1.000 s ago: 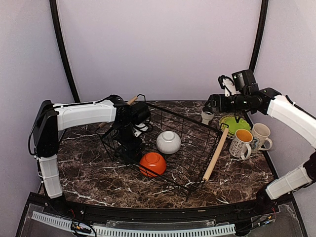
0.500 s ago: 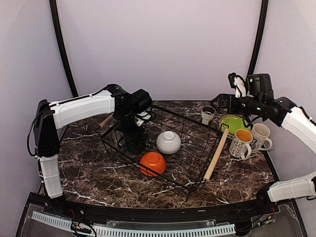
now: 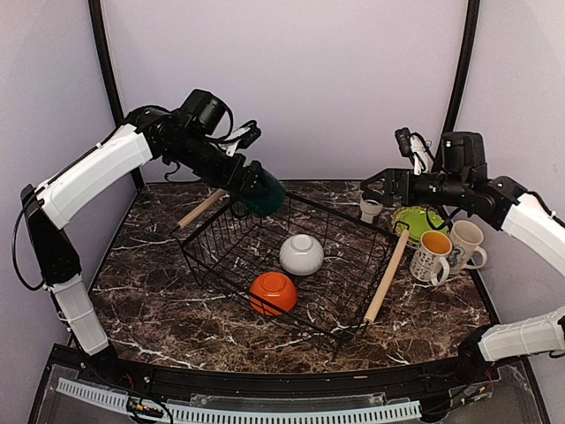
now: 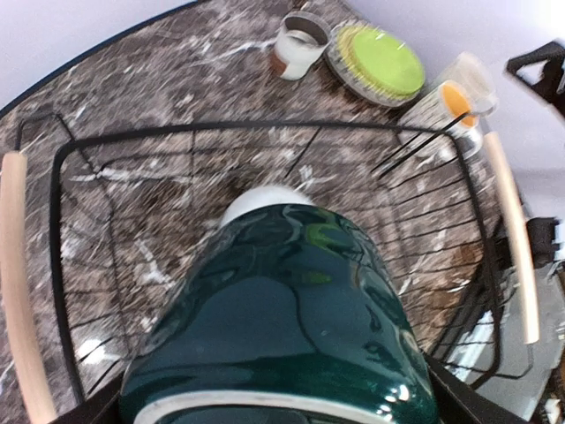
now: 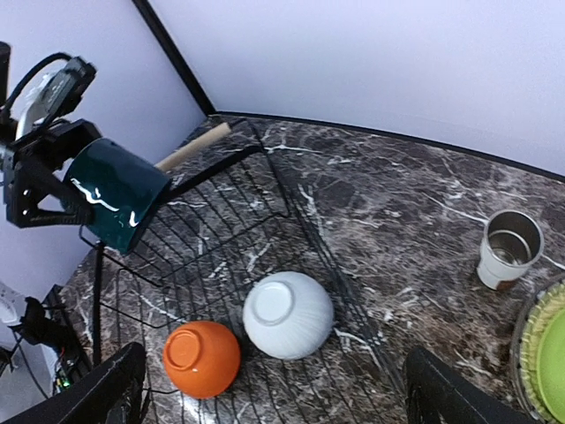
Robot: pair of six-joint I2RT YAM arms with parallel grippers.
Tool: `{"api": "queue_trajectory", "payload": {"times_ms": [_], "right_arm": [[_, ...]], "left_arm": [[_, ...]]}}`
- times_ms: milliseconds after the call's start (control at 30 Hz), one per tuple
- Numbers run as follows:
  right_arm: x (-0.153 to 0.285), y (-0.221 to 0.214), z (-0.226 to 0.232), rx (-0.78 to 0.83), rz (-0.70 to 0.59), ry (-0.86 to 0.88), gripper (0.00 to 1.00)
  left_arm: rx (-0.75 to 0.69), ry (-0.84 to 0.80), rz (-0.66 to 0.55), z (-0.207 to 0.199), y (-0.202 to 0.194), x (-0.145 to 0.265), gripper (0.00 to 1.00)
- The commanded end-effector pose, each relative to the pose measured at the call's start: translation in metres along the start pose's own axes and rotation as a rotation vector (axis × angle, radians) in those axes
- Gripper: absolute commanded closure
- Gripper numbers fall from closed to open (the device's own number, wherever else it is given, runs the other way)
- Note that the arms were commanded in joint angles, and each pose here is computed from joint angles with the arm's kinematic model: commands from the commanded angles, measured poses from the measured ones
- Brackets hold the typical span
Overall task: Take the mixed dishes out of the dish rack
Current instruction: Grab the cup from the dish rack, then pass from the left arm to the right
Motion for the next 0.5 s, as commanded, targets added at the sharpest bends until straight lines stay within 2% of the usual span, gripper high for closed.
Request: {"api": "queue_trajectory", "payload": {"times_ms": [0,33,67,100,200,233,267,300,333,367,467], "right_arm": [[-0.008,0.003,0.046,0.025,-0.026,0.214,0.01],[-0.011,0.002,0.055,0.031,-0.026,0.249,0.01],[-0.014,0.002,0.065,0.035,-0.032,0.288,0.01],[-0.017,0.000,0.075,0.038,-0.028,0.334,0.01],[-0.025,0.001,0.100,0.058,-0.039,0.442,0.02],[-0.030,0.000,0.104,0.059,-0.035,0.454,0.02],[-0.034,0.000,0.106,0.052,-0.029,0.458,0.02],[-0.038,0.000,0.106,0.039,-0.022,0.462,0.04],[-0.042,-0.001,0.106,0.025,-0.010,0.465,0.05],[-0.044,0.002,0.108,0.015,-0.022,0.473,0.06],[-0.046,0.002,0.114,-0.013,-0.043,0.538,0.10]], "left_arm": [[0.039,-0.426,-0.266,-0.047,0.046,0.046,0.88],[0.057,-0.510,-0.261,-0.052,0.040,0.047,0.88],[0.082,-0.573,-0.333,-0.057,0.054,0.055,0.88],[0.106,-0.646,-0.320,-0.059,0.043,0.053,0.88],[0.185,-0.870,-0.452,-0.066,0.051,0.065,0.88],[0.248,-0.948,-0.426,-0.070,0.050,0.071,0.88],[0.212,-1.001,-0.480,-0.072,0.051,0.076,0.88],[0.268,-1.057,-0.440,-0.074,0.049,0.076,0.88],[0.224,-1.101,-0.491,-0.077,0.048,0.083,0.88],[0.279,-1.138,-0.461,-0.076,0.046,0.081,0.89],[0.280,-1.206,-0.510,-0.076,0.039,0.085,0.91]]}}
Point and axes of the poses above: each gripper's point midway between its finger pads, its own x axis back along the fingers, its own z axis along the line the jaws close on, y = z × x, the point moved 3 cm from there along x, back along the fingers, and after that the axes turned 4 degrees about -x, right-handed, at the moved point
